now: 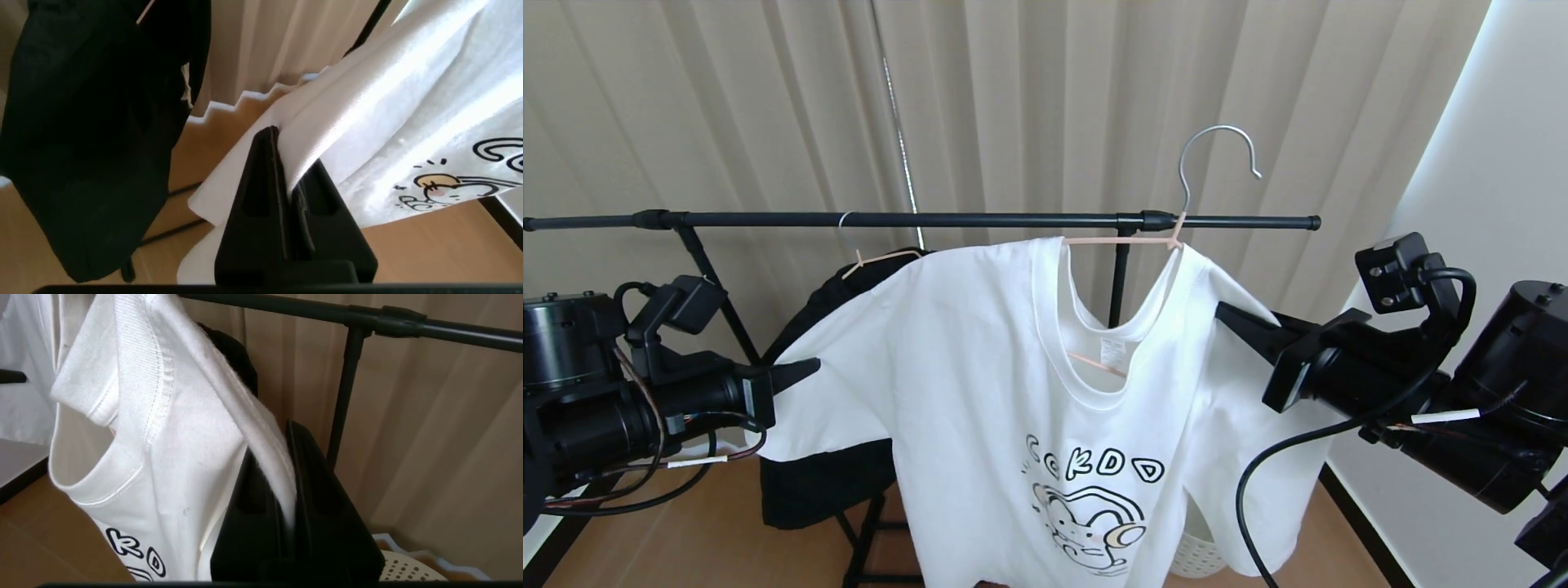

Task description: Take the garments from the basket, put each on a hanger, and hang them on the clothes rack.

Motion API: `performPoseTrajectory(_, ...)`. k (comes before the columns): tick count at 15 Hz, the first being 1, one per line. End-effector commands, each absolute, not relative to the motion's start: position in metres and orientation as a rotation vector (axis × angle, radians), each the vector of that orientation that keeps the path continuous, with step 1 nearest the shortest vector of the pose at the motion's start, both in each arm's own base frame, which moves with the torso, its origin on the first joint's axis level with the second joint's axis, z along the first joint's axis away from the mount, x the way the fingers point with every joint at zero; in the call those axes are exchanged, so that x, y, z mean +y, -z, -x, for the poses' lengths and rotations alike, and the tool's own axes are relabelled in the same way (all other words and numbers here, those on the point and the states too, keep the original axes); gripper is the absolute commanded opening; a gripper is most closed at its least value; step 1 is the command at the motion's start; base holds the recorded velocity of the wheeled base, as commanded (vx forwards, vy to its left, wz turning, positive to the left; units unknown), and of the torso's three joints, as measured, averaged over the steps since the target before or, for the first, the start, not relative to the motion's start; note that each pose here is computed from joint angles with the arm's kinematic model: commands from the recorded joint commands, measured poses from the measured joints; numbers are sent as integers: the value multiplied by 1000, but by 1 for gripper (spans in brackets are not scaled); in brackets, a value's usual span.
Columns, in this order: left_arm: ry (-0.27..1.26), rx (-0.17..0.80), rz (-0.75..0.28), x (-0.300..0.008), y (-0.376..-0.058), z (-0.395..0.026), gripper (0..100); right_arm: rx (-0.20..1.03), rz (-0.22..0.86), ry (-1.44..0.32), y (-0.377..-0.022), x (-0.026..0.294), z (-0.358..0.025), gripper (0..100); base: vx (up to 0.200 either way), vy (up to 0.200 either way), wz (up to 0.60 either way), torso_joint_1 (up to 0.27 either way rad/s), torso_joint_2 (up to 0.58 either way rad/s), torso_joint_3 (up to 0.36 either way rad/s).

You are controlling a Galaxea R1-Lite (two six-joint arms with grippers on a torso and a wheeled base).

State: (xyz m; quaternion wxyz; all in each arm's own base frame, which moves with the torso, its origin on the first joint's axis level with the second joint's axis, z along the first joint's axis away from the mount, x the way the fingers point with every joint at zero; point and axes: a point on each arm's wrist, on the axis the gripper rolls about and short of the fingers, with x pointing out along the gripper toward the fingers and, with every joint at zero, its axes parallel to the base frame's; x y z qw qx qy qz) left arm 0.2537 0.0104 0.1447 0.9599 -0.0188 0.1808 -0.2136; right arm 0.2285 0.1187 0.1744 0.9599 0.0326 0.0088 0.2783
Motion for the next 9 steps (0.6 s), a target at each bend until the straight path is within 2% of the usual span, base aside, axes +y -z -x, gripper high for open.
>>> performPoseTrajectory(1, 437, 377, 35, 9, -141, -251, 0, 18, -66, -564, -174, 119, -229, 0, 0, 0, 0, 0, 0, 0)
performPoseTrajectory(2, 445, 359, 28, 8, -142, -249, 100, 19, -66, -564, -174, 119, -228, 0, 0, 0, 0, 0, 0, 0)
performPoseTrajectory(5, 491, 294, 16, 1, -155, -240, 100, 34, -63, -567, -170, 119, -229, 0, 0, 0, 0, 0, 0, 0)
performPoseTrajectory(8, 649, 176, 22, -3, -188, -231, 100, 57, -58, -618, -165, 119, -225, 0, 0, 0, 0, 0, 0, 0)
performPoseTrajectory(9, 677, 168, 27, -8, -200, -233, 100, 61, -57, -623, -164, 118, -225, 0, 0, 0, 0, 0, 0, 0)
